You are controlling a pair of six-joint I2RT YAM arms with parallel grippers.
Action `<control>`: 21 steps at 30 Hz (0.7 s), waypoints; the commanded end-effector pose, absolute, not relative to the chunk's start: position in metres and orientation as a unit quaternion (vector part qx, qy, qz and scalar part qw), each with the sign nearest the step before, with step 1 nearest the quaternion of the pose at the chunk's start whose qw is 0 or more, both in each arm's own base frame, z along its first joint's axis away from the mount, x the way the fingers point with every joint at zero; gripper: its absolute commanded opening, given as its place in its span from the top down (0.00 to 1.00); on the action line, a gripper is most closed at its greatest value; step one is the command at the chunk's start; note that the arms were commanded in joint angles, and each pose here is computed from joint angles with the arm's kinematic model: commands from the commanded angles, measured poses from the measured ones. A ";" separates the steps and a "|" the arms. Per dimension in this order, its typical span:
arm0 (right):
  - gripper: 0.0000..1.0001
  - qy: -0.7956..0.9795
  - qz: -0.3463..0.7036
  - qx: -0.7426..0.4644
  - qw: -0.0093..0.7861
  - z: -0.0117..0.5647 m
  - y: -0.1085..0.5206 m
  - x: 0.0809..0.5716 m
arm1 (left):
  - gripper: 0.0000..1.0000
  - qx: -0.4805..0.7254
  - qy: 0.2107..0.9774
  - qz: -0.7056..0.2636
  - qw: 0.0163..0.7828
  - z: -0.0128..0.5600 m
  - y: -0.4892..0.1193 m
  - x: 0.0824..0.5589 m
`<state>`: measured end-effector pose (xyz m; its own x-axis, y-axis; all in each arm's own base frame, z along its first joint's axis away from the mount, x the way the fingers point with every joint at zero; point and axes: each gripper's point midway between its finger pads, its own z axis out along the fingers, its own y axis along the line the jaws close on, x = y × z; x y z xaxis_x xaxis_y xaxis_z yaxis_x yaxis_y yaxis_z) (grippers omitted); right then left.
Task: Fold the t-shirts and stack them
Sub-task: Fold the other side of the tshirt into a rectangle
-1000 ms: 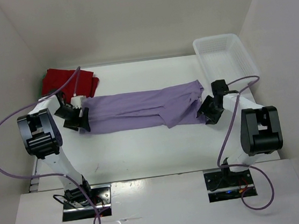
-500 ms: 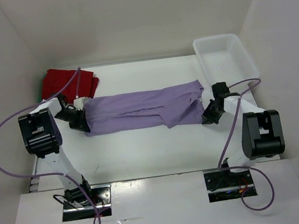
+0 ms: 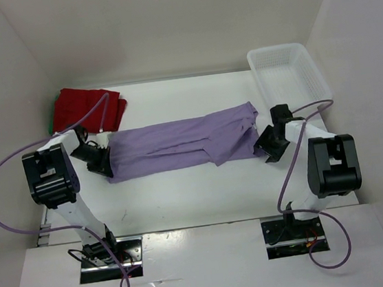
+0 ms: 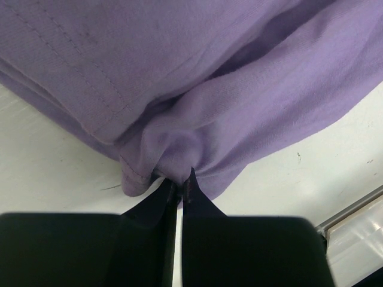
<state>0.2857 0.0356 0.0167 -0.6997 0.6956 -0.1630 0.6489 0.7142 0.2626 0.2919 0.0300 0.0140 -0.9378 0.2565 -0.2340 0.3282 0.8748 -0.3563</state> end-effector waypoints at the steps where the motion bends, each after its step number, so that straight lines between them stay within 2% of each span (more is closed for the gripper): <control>1: 0.38 0.914 0.090 0.366 0.150 0.011 0.030 0.311 | 1.00 0.163 0.966 -0.189 0.064 0.004 0.038 0.283; 2: 0.57 0.915 0.089 0.367 0.145 0.008 0.030 0.310 | 1.00 0.163 0.966 -0.189 0.064 0.004 0.038 0.283; 4: 0.79 0.914 0.086 0.371 0.142 0.007 0.027 0.308 | 1.00 0.169 0.968 -0.172 0.063 0.006 0.044 0.282; 5: 0.97 0.912 0.085 0.376 0.141 0.009 0.024 0.304 | 1.00 0.168 0.969 -0.171 0.056 0.006 0.044 0.279; 6: 1.00 0.910 0.102 0.379 0.138 0.016 0.027 0.302 | 1.00 0.175 0.969 -0.164 0.059 0.008 0.047 0.280; 12: 1.00 0.895 0.131 0.391 0.168 0.083 0.035 0.271 | 1.00 0.220 0.968 -0.120 0.025 0.024 0.063 0.257; 17: 1.00 0.908 0.115 0.383 0.122 0.097 0.050 0.227 | 1.00 0.255 0.961 -0.109 -0.023 0.035 0.070 0.226; 21: 1.00 0.918 0.086 0.370 0.115 0.110 0.049 0.196 | 1.00 0.270 0.957 -0.100 -0.037 0.042 0.071 0.206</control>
